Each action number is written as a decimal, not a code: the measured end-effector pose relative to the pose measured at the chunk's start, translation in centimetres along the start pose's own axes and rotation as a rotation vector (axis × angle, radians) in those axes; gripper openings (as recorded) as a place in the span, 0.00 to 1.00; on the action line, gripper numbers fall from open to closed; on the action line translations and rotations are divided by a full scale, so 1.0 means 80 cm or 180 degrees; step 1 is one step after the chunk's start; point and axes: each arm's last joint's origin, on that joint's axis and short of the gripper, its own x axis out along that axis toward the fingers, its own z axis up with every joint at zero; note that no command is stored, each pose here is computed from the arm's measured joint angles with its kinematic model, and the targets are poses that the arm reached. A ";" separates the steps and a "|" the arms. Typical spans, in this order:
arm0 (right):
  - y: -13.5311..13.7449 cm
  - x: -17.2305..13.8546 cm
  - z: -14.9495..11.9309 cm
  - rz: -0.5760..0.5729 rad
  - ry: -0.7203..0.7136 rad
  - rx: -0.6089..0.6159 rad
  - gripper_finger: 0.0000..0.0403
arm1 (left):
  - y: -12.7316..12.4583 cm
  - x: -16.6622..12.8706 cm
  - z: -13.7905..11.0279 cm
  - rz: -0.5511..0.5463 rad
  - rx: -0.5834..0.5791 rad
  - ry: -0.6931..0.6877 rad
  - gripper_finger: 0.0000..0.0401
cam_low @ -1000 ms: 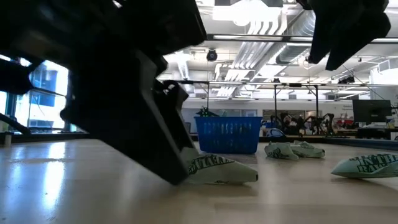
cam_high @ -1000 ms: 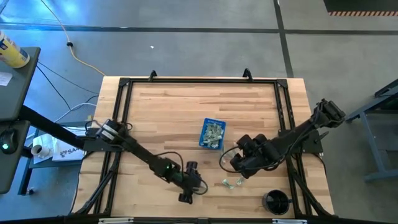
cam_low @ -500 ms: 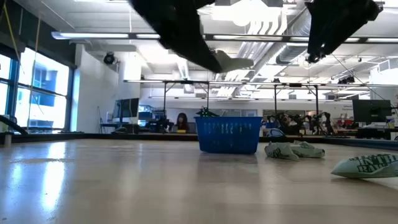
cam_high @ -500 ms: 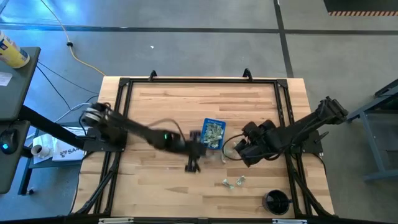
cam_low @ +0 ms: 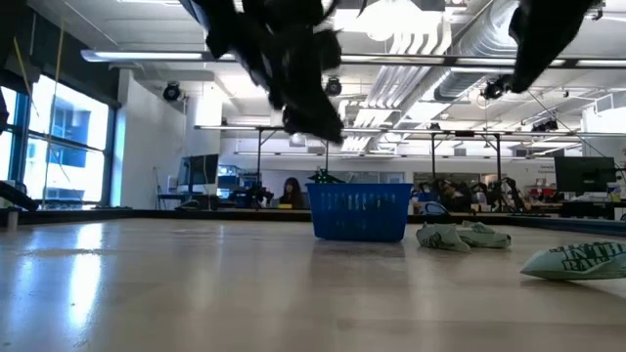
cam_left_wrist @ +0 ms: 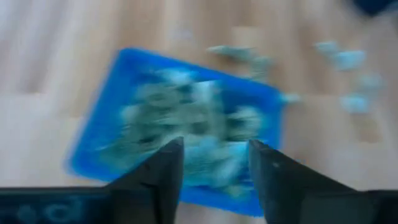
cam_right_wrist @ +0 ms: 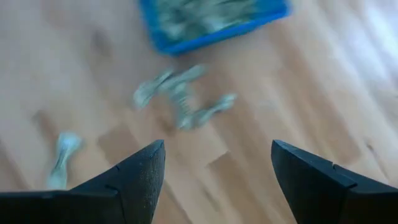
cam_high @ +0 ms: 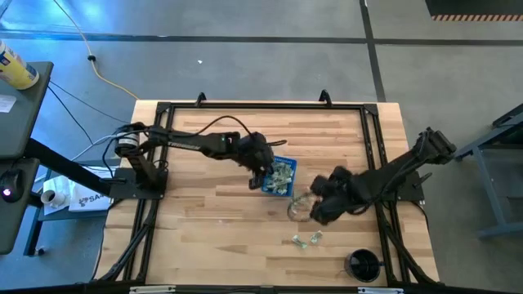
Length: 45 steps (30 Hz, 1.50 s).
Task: Pick and place Stevia / Truvia into bins
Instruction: Put the stevia packet into the blue basket
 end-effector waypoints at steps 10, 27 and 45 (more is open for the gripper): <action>0.100 0.073 -0.059 0.0257 0.0536 -0.1298 0.70 | -0.074 -0.041 0.002 -0.0105 0.0111 0.0211 0.69; 0.134 0.132 -0.075 0.0496 0.0870 -0.2025 0.70 | -0.162 -0.050 -0.043 0.0476 -0.0153 0.0783 0.57; 0.124 0.087 -0.056 0.1008 0.0805 -0.1603 0.59 | -0.165 -0.053 -0.050 0.0740 -0.0176 0.0858 0.53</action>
